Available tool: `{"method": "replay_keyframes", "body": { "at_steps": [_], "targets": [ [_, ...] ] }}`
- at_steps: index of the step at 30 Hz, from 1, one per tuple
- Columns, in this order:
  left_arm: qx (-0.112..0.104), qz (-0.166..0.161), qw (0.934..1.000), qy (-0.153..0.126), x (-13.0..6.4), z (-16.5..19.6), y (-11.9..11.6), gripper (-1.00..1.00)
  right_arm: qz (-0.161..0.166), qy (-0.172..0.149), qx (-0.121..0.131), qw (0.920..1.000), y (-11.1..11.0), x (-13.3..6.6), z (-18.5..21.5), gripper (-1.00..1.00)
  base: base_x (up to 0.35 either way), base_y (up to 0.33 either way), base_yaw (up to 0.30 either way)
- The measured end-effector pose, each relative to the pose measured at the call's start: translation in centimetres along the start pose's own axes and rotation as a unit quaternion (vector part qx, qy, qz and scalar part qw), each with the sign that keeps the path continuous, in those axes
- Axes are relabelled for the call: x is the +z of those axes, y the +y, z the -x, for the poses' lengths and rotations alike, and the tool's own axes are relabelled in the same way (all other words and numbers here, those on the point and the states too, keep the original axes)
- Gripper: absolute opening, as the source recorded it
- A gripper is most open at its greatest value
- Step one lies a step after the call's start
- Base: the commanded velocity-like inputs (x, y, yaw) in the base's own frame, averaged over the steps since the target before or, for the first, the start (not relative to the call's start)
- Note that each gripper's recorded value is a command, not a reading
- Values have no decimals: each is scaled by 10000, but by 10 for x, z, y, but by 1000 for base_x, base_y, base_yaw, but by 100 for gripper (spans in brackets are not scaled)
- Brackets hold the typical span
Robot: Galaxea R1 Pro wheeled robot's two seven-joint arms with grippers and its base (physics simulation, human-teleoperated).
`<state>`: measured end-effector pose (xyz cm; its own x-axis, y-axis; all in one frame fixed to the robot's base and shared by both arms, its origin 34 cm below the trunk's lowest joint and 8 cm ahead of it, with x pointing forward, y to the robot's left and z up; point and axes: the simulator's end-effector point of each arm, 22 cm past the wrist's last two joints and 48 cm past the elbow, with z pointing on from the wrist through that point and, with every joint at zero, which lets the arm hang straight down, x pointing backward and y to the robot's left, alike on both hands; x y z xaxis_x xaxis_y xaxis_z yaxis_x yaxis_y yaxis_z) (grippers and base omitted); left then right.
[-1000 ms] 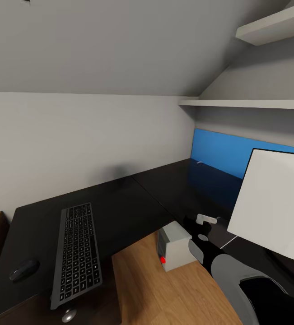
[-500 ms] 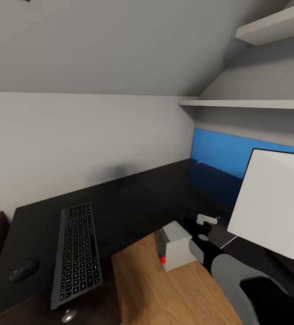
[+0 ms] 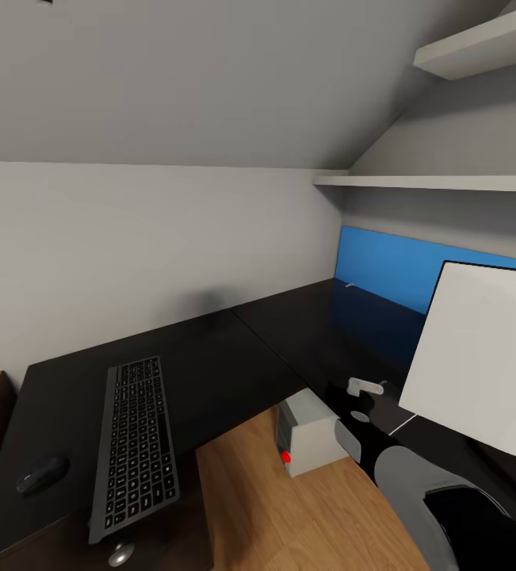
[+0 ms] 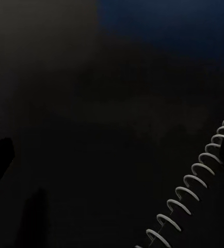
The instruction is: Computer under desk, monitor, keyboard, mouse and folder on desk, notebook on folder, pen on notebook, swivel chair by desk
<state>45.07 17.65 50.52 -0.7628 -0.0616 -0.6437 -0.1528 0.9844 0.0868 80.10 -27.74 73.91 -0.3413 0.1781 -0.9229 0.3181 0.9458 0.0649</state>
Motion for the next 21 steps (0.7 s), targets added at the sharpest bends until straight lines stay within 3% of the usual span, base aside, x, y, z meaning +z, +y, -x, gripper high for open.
{"method": "replay_keyframes", "body": {
  "at_steps": [21],
  "targets": [
    [0, 4, 10000, -1, 0, 0, 0, 100, 13, 78, -110, 9999, -1, 1, -1, 100, 0, 0, 0]
  ]
}}
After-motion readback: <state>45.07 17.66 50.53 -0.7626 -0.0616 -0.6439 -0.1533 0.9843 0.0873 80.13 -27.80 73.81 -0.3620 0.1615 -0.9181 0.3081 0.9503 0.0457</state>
